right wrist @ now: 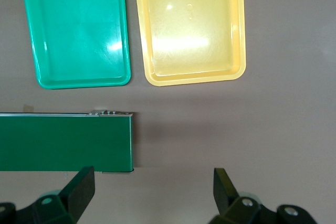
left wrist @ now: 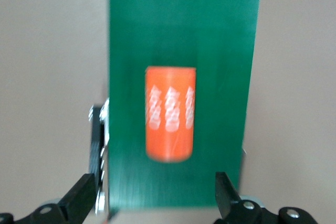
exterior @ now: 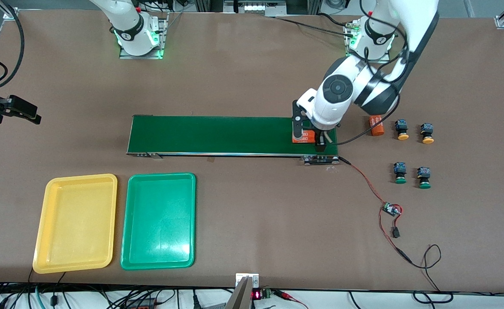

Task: Sort buttons by color to trays
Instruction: 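Carry the orange capacitor onto the conveyor belt and open the left gripper, then move the left gripper back over the green buttons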

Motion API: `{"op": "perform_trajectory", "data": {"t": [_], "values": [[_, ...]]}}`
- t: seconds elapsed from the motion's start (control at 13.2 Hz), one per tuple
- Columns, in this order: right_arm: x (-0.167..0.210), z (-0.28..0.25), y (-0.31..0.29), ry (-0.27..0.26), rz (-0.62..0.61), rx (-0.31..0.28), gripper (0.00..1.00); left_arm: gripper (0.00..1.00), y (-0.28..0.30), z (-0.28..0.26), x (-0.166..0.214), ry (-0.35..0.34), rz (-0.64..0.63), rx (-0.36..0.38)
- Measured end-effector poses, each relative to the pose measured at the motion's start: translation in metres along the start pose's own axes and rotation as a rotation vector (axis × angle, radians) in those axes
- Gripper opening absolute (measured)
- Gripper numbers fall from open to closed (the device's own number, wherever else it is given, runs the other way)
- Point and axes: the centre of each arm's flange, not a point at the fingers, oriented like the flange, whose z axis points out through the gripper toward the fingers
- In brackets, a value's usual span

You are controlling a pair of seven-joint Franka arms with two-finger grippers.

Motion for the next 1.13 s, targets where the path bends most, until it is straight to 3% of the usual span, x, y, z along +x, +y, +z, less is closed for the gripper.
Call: {"op": "perform_trajectory", "data": {"t": [0.23,0.45,0.83,1.13], "values": [[0.0,0.0,0.0,0.0,0.0,0.0,1.0,1.0,-0.008,-0.06,-0.014,-0.068,-0.215,-0.02],[0.0,0.0,0.001,0.0,0.001,0.0,1.0,1.0,-0.037,-0.109,-0.047,-0.079,-0.483,-0.02],[0.0,0.0,0.002,0.0,0.003,0.0,1.0,1.0,-0.082,-0.098,-0.121,-0.109,-0.936,-0.043],[0.0,0.001,0.003,-0.001,0.004,0.0,1.0,1.0,-0.119,-0.086,-0.197,-0.058,-1.351,-0.083]]}}
